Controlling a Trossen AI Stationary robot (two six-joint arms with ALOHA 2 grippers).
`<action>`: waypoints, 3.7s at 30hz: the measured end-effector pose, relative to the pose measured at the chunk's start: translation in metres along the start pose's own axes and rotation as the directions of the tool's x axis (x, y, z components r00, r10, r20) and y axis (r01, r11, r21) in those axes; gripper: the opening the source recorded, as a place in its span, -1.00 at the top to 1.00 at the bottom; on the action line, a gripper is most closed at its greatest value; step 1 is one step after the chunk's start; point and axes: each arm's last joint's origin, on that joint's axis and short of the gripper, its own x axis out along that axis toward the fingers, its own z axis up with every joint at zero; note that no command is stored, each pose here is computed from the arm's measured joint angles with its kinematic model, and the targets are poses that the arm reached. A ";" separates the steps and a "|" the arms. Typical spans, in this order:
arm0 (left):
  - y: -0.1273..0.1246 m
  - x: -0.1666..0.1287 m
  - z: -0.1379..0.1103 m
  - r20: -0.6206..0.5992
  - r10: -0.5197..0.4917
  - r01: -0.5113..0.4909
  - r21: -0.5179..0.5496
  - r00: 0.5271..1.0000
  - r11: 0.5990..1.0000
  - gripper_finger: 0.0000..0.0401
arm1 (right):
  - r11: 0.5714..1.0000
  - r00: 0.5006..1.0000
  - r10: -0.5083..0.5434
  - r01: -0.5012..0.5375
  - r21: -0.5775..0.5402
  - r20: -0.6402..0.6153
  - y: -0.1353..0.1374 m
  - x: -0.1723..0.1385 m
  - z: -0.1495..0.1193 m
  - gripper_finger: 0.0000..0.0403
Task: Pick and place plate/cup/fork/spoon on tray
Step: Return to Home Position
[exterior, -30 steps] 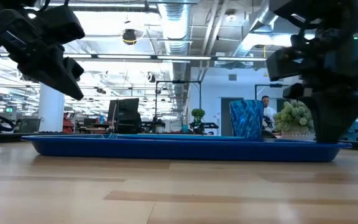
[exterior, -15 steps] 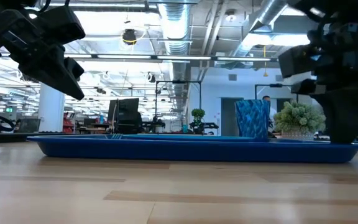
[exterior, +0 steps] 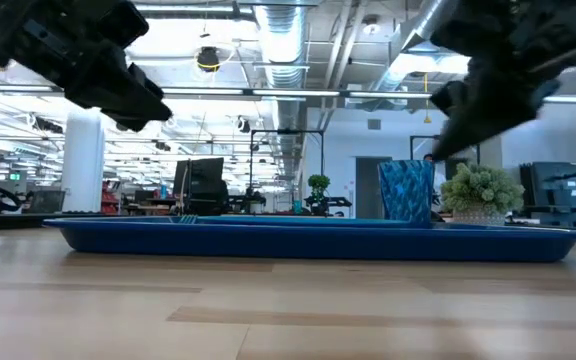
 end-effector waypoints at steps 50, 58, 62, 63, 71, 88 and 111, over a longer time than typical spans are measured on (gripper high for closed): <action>0.046 -0.091 -0.048 0.428 0.206 -0.201 -0.056 0.880 0.978 1.00 | 0.960 0.743 -0.276 0.184 0.211 0.609 -0.102 -0.084 -0.116 0.97; 0.045 -0.090 -0.049 0.418 0.174 -0.171 -0.045 0.892 0.984 1.00 | 0.926 0.728 -0.377 0.276 0.259 0.573 -0.109 -0.084 -0.117 0.78; 0.045 -0.088 -0.050 0.405 0.170 -0.149 -0.084 0.898 0.985 1.00 | 0.924 0.727 -0.380 0.279 0.260 0.571 -0.110 -0.084 -0.118 0.76; 0.045 -0.088 -0.050 0.406 0.170 -0.149 -0.085 0.898 0.985 1.00 | 0.924 0.727 -0.380 0.279 0.260 0.571 -0.110 -0.084 -0.118 0.75; 0.045 -0.088 -0.050 0.405 0.171 -0.147 -0.089 0.898 0.985 1.00 | 0.925 0.728 -0.379 0.279 0.258 0.571 -0.110 -0.084 -0.118 0.75; 0.045 -0.088 -0.050 0.405 0.171 -0.146 -0.091 0.898 0.985 1.00 | 0.925 0.728 -0.379 0.279 0.258 0.571 -0.110 -0.084 -0.118 0.75; 0.045 -0.088 -0.050 0.404 0.170 -0.146 -0.091 0.899 0.985 1.00 | 0.925 0.729 -0.379 0.279 0.258 0.570 -0.110 -0.084 -0.118 0.74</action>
